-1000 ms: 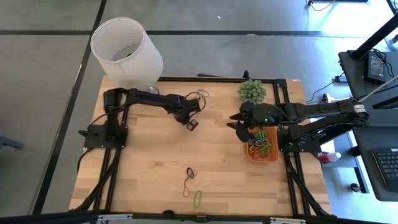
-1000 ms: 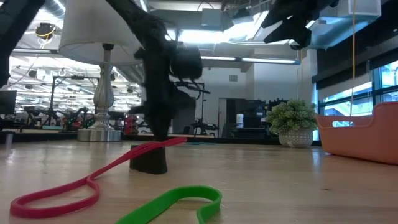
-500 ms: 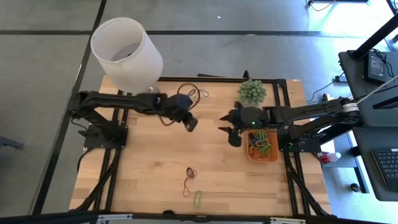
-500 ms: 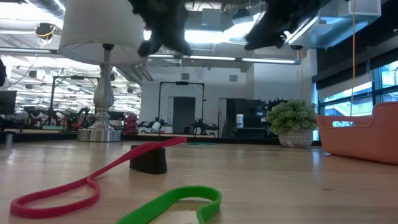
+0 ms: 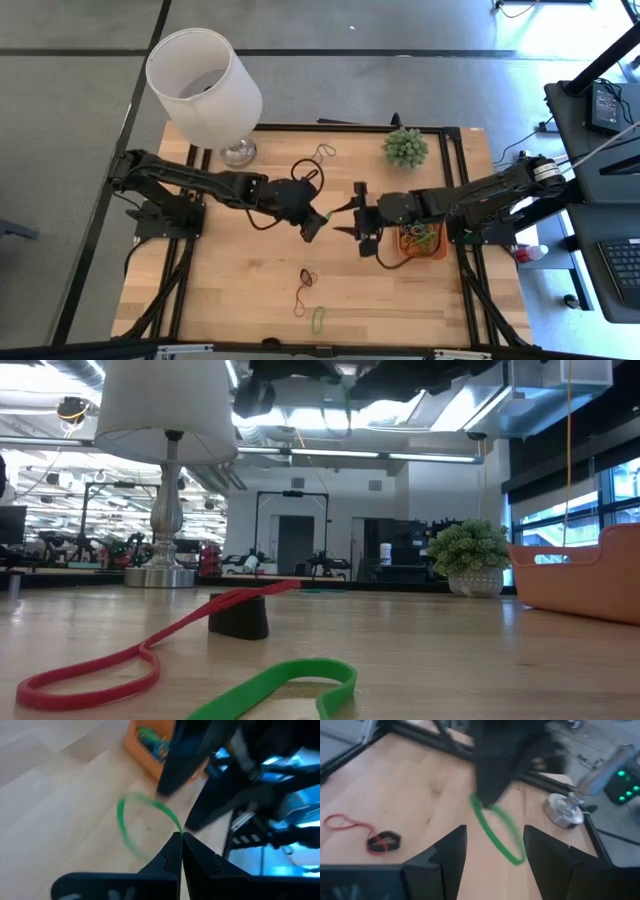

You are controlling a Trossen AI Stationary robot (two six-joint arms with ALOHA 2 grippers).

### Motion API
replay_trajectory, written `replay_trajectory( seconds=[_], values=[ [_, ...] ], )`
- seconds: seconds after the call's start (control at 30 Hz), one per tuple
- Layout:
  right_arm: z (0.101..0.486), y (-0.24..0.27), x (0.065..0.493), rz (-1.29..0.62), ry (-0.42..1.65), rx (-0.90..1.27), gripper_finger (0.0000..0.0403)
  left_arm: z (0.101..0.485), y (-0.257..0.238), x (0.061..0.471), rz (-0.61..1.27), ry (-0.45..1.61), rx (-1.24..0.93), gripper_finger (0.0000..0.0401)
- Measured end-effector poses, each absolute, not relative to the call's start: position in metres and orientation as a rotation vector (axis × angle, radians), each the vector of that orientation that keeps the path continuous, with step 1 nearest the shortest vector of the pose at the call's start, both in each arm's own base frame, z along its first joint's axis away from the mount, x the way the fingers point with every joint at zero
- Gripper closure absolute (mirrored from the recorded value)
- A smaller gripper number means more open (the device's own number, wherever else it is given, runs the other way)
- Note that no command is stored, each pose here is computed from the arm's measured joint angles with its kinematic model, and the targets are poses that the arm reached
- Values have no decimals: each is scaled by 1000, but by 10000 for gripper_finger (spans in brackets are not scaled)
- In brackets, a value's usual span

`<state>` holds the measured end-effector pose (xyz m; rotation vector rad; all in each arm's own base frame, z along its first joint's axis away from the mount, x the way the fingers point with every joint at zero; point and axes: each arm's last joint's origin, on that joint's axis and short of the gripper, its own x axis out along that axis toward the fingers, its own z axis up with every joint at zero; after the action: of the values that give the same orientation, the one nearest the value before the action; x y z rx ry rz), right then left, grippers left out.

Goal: Pick and place rubber bands into bin
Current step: Put the green rubber band into the orange bin

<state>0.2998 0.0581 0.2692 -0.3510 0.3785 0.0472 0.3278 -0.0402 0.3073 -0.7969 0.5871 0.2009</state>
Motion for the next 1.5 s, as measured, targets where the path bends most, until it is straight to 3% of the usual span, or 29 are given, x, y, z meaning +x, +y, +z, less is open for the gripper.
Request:
replay_trajectory(
  seconds=[0.4,0.87,1.03,1.2,1.5],
  values=[
    [265,73,305,-58,349,-380,228,311,-49,329,168,546,-812,399],
    [265,70,305,-68,344,-373,328,316,-53,331,169,485,-810,399],
    [265,70,305,-68,345,-373,390,316,-53,331,169,485,-807,399],
    [265,70,305,-70,347,-361,395,316,-51,331,228,452,-779,398],
    [265,67,301,-126,385,-337,399,315,-51,331,238,457,-782,332]
  ],
)
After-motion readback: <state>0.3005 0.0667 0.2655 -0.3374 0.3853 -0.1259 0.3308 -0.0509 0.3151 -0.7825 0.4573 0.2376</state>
